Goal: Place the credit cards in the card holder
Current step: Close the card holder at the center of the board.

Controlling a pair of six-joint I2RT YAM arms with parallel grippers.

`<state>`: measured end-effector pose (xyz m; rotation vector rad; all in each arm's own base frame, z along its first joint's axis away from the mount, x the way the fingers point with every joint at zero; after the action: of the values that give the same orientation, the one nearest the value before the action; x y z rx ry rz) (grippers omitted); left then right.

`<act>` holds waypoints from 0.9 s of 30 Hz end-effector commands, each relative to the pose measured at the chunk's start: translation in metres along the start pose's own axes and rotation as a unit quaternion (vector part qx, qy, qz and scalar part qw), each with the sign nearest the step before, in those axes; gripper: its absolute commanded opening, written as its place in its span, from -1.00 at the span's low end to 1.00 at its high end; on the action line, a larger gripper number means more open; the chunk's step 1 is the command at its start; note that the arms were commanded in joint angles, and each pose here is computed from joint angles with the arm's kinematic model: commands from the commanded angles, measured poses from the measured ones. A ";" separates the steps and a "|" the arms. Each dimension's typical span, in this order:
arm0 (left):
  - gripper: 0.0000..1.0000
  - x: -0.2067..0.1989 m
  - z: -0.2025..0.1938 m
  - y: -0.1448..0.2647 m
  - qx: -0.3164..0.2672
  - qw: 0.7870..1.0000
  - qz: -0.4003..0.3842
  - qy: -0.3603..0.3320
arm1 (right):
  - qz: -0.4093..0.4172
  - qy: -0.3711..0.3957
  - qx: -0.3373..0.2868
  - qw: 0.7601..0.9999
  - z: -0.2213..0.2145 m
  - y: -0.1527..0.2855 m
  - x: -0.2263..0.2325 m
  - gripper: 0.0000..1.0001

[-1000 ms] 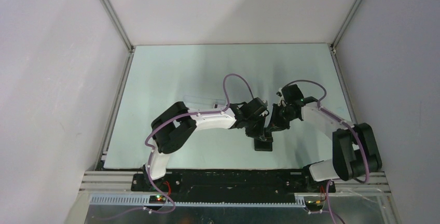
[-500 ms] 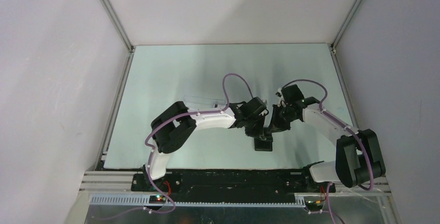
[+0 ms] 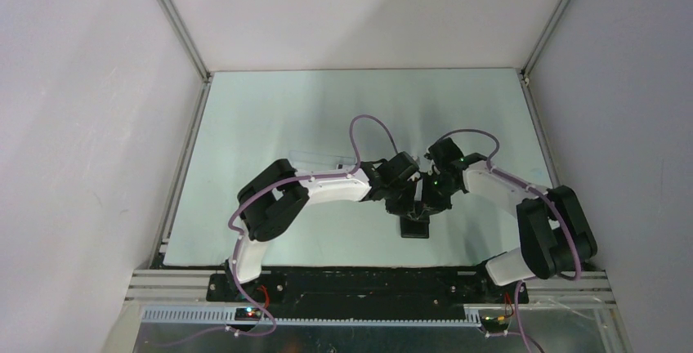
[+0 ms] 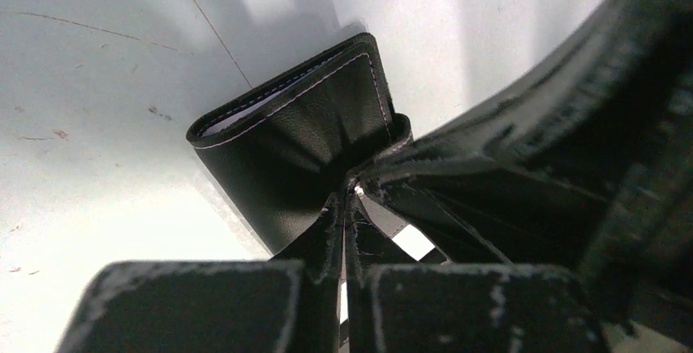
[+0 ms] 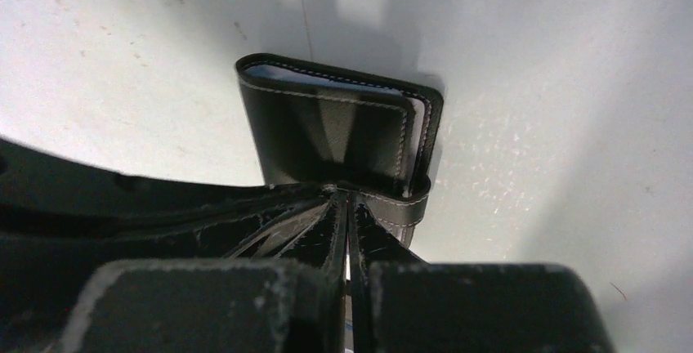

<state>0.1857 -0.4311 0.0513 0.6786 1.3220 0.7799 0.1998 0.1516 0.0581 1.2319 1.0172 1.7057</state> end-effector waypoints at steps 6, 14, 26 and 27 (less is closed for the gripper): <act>-1.00 0.013 0.004 -0.004 -0.005 1.000 0.018 0.005 | -0.061 0.003 0.000 0.998 0.007 -0.021 -0.013 -1.00; -1.00 0.023 -0.001 -0.013 0.005 0.999 0.031 0.012 | -0.110 0.008 0.023 0.994 -0.006 -0.032 -0.022 -1.00; 0.48 -0.007 0.031 0.043 -0.094 0.995 -0.011 -0.016 | -0.034 0.018 -0.081 0.996 0.018 0.017 0.005 -0.78; 0.53 -0.010 0.034 0.051 -0.103 0.994 -0.022 -0.016 | -0.021 0.009 -0.093 0.995 0.022 0.024 0.005 -0.69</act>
<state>0.1886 -0.4250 0.0616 0.6463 1.3170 0.7896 0.2027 0.1433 0.0549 1.0988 1.0423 1.6235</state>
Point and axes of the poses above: each gripper's point midway between its finger pads, its own y axis back along the fingers, its own x axis along the line the jaws close on, z = x × y, the point moved 2 cm from there along y, back along the fingers, and after that the axes turned 13 degrees about y, right-handed, at the moved point
